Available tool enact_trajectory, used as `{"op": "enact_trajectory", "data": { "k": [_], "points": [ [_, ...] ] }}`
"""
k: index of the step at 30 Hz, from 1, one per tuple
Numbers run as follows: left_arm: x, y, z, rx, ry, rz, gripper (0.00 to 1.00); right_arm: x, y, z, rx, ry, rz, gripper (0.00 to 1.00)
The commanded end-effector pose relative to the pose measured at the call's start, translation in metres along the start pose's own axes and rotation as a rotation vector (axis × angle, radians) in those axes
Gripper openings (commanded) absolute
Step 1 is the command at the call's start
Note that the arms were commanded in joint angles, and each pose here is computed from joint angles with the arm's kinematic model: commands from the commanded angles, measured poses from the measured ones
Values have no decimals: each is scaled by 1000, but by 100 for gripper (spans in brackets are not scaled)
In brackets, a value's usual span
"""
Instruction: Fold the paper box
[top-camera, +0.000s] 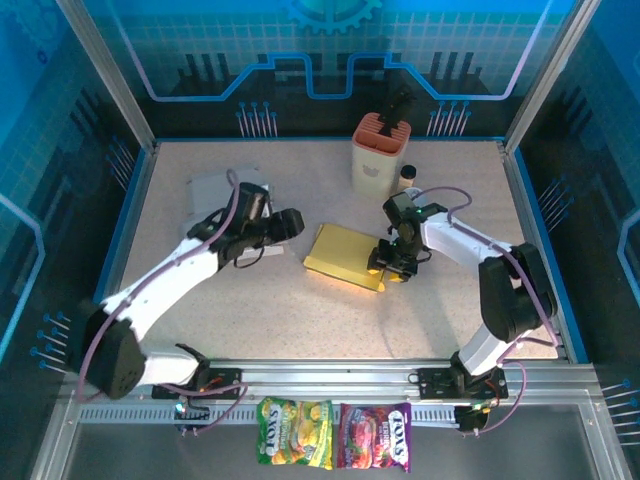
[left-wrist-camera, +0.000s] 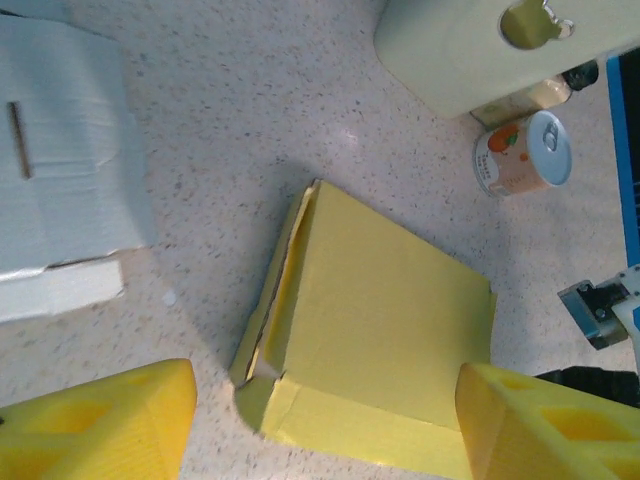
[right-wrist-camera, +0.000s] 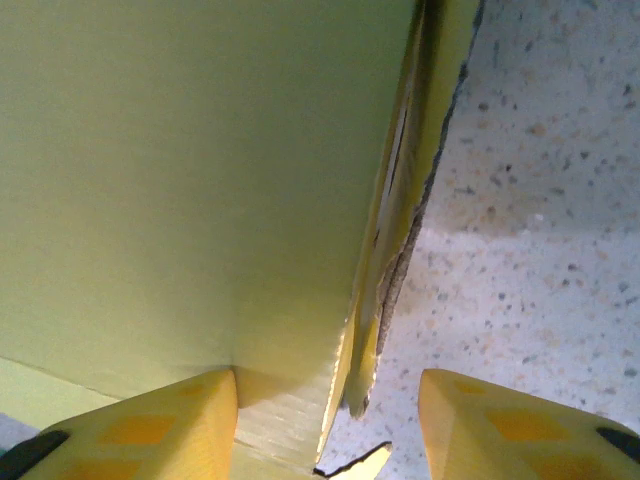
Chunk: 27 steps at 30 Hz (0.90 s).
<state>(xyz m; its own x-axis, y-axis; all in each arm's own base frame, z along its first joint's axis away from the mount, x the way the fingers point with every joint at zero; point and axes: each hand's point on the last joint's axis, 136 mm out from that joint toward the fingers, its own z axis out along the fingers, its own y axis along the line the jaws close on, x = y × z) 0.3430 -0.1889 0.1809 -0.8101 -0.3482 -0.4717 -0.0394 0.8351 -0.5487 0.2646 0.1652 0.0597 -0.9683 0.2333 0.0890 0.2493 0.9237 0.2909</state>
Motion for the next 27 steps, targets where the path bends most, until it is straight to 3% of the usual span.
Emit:
{"op": "enact_trajectory", "data": {
  "k": [1,11,16,20,27],
  "points": [
    [11,-6,23,45,163,55,67,-8,-3,4,43,-2,-74,49],
    [29,5,100,86,317,80,55,-19,0,10,13,-31,-126,36],
    [45,15,114,94,346,59,51,-20,1,14,12,-14,-139,32],
    [52,16,121,108,353,43,40,-21,0,17,12,-3,-144,31],
    [75,22,128,58,395,92,37,-24,2,19,1,3,-162,29]
  ]
}}
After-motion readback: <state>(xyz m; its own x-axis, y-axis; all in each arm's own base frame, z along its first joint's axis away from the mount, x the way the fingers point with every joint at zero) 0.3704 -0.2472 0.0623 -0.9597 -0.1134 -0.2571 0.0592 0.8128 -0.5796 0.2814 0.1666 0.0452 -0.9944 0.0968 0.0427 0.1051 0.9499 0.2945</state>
